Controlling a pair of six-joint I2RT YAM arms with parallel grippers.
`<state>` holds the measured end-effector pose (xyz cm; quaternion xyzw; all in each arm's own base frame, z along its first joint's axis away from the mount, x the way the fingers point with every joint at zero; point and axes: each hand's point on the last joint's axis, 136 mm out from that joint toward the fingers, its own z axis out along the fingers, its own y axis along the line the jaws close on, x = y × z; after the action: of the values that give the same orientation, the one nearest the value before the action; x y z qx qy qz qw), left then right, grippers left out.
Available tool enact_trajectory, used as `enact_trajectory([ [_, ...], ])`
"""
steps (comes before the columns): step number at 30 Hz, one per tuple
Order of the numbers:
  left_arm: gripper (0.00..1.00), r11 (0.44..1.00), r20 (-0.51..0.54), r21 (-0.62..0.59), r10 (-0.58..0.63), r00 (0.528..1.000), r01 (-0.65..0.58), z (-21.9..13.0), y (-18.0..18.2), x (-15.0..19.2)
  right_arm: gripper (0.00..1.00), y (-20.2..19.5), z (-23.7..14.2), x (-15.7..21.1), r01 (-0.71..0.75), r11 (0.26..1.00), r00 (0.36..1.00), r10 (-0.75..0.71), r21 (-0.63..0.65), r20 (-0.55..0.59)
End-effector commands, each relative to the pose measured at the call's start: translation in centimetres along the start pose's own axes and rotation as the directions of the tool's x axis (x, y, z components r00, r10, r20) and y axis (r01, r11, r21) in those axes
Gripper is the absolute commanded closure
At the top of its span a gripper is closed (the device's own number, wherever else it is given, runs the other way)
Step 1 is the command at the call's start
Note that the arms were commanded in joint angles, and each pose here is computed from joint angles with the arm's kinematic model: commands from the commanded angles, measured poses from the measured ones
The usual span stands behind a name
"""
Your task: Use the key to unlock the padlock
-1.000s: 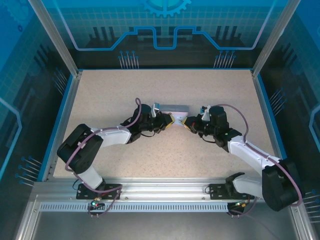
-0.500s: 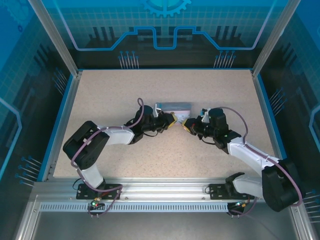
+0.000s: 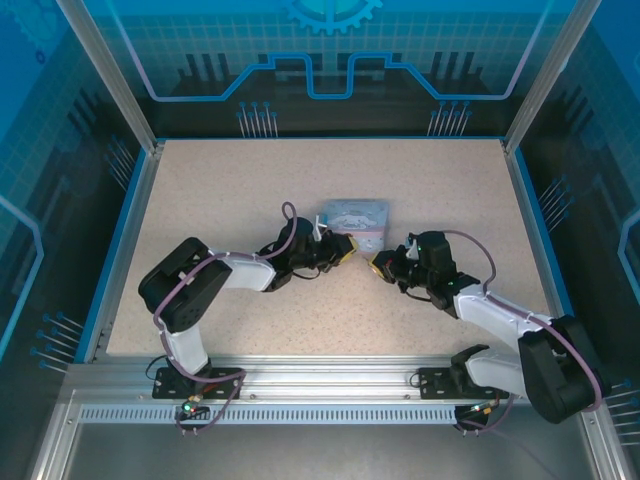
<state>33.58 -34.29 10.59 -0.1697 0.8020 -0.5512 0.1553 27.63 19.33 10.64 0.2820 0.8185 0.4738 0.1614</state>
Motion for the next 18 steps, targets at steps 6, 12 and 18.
enact_trajectory([
  [6, 1.00, 0.998, 0.034, 0.058, 0.001, 0.999, -0.003, 0.05, -1.15, 0.08, 1.00, 0.70, 0.35, -0.37, -0.056, 0.996, 0.998, 0.058, -0.068, 0.032],
  [12, 1.00, 0.998, 0.044, 0.061, -0.006, 0.999, 0.003, 0.06, -1.12, 0.09, 1.00, 0.81, 0.76, -0.60, -0.094, 0.992, 0.994, 0.098, -0.087, 0.038],
  [18, 1.00, 0.998, 0.050, 0.063, -0.011, 0.999, 0.007, 0.08, -1.20, 0.12, 1.00, 0.30, 1.11, -0.58, -0.135, 0.988, 0.989, 0.139, -0.074, 0.044],
])
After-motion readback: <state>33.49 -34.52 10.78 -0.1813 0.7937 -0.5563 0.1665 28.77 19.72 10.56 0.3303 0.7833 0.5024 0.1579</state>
